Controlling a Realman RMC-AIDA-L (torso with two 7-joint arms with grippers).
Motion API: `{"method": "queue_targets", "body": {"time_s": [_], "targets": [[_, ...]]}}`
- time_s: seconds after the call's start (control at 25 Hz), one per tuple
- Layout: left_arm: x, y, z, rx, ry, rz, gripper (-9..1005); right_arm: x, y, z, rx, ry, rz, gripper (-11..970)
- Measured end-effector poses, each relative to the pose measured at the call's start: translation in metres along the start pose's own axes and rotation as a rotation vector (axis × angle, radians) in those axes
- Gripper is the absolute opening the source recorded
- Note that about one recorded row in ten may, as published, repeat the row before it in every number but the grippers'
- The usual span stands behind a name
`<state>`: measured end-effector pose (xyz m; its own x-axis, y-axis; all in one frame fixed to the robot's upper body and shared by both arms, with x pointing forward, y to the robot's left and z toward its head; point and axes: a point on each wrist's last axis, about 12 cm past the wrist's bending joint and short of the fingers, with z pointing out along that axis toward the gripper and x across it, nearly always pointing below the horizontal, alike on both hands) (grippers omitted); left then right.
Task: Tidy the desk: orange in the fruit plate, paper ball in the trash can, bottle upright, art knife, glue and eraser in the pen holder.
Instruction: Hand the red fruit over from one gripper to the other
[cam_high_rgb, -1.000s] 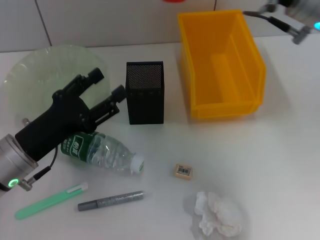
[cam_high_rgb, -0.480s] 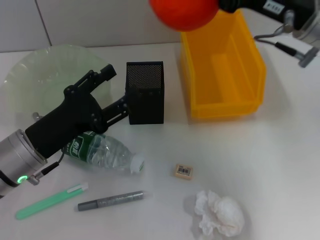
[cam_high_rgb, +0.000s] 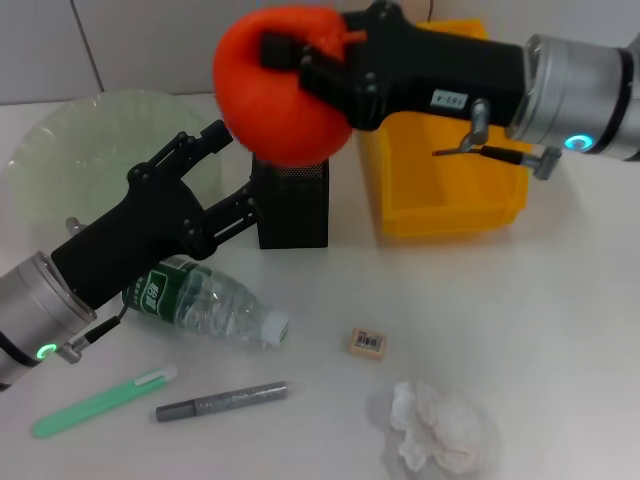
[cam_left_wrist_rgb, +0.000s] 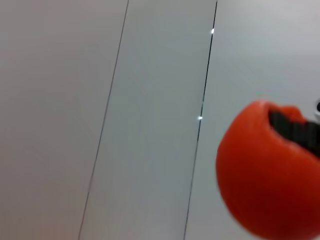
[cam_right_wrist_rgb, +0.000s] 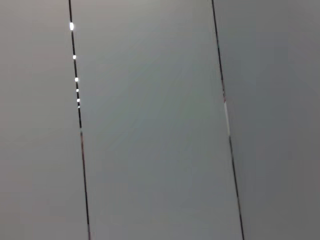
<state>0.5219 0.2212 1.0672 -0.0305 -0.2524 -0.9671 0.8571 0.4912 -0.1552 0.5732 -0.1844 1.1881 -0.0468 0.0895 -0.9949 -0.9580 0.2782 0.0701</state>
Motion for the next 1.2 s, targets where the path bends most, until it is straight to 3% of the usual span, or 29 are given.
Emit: {"method": "queue_targets", "body": {"time_s": [1.2], "targets": [[-0.001, -0.012, 0.008, 0.123, 0.013, -0.034, 828, 0.004, 0.002, 0.011, -0.049, 0.065, -0.037, 77]]}}
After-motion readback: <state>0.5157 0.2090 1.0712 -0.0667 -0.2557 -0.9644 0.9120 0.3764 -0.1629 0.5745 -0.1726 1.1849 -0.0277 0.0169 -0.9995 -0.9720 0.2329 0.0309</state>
